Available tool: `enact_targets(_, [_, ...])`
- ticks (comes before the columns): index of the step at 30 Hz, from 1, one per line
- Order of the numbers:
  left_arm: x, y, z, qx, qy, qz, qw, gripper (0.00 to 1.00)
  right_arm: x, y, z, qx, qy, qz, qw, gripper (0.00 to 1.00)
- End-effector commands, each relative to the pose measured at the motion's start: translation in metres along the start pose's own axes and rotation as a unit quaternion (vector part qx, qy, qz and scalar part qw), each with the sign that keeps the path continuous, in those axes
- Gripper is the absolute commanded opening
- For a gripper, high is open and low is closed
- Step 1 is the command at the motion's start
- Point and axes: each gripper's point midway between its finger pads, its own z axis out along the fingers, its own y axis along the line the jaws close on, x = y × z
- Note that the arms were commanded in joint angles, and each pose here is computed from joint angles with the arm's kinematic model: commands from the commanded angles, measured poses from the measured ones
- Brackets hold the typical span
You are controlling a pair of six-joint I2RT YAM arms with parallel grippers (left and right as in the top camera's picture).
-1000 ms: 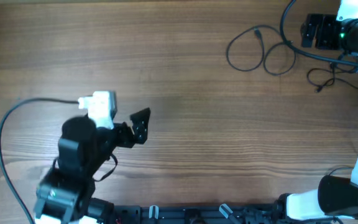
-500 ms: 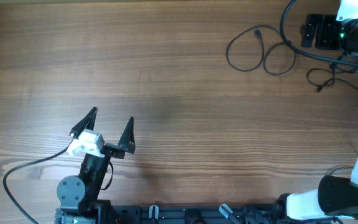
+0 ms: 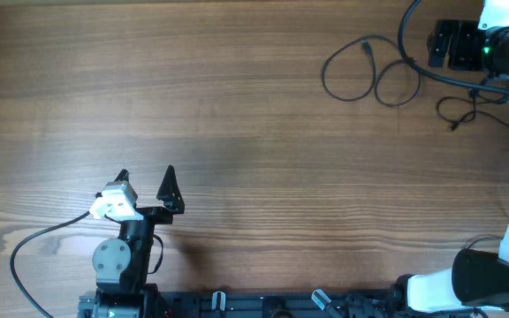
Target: Untangle cables
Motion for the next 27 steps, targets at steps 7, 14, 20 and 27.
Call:
enact_targets(7, [-0.0007,0.0039,-0.0002,-0.008,-0.004,-0.007,1.0,1.0,-0.0013,-0.0026,-0.0006,0.005,-0.002,-0.005,1.0,1.0])
enact_targets(14, [-0.0007,0.0039,-0.0002,-0.008,-0.004,-0.007,1.0,1.0,-0.0013,-0.0026,-0.0006,0.005,-0.002,-0.005,1.0,1.0])
enact_targets(20, [-0.0005,0.0039,-0.0002,-0.008,-0.004,-0.007,1.0,1.0,-0.0011,-0.0026,0.0004,0.005,-0.001,-0.005,1.0,1.0])
enact_targets(27, [-0.0005,0.0039,-0.0002,-0.008,-0.004,-0.007,1.0,1.0,0.0,-0.003,0.0009,0.006,0.001,-0.02,1.0,1.0])
